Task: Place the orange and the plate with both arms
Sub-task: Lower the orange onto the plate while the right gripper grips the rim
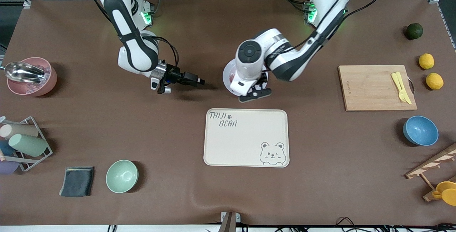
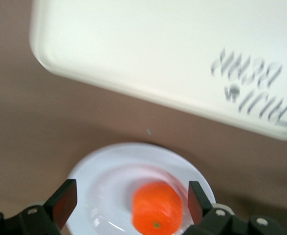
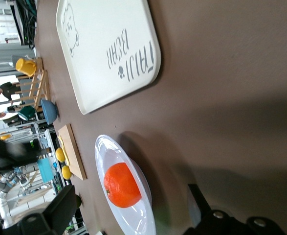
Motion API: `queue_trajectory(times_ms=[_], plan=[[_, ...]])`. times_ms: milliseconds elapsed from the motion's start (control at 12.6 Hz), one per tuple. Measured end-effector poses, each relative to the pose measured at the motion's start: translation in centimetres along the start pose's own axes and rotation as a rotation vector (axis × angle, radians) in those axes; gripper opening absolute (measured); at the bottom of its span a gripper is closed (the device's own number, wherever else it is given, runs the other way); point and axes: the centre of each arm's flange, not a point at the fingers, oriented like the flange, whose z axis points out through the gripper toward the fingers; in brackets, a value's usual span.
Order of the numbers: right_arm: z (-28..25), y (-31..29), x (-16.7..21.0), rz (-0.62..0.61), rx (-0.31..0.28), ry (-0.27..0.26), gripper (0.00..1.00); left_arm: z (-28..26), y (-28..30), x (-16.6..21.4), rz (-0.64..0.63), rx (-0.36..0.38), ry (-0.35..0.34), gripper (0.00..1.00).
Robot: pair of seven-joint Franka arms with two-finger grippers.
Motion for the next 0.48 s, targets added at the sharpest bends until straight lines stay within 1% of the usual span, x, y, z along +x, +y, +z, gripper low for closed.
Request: queue_trajectory(times_ms=[80, 159, 239, 319, 398, 478], plan=[[0.8, 0.3, -0.7, -0.013, 0.006, 0.004, 1.00, -1.8, -1.5, 1.7, 0.010, 0.001, 0.007, 1.00], [1.8, 0.6, -1.5, -0.020, 0.013, 0.007, 0.94, -3.5, -3.0, 3.3, 0.024, 0.008, 0.001, 1.00], [2.7, 0.7, -2.4, -0.025, 0.017, 0.006, 0.94, -5.1, -4.3, 4.8, 0.038, 0.014, -0.011, 1.00], [3.4, 0.8, -3.1, -0.026, 0.018, 0.001, 0.85, -6.7, -5.5, 6.3, 0.052, 0.018, -0.026, 1.00], [4.0, 0.9, -3.7, -0.021, 0.020, -0.001, 0.71, -8.0, -6.7, 7.6, 0.065, 0.023, -0.037, 1.00], [4.8, 0.9, -4.3, -0.015, 0.027, 0.001, 0.67, -9.0, -8.0, 8.9, 0.075, 0.028, -0.045, 1.00]])
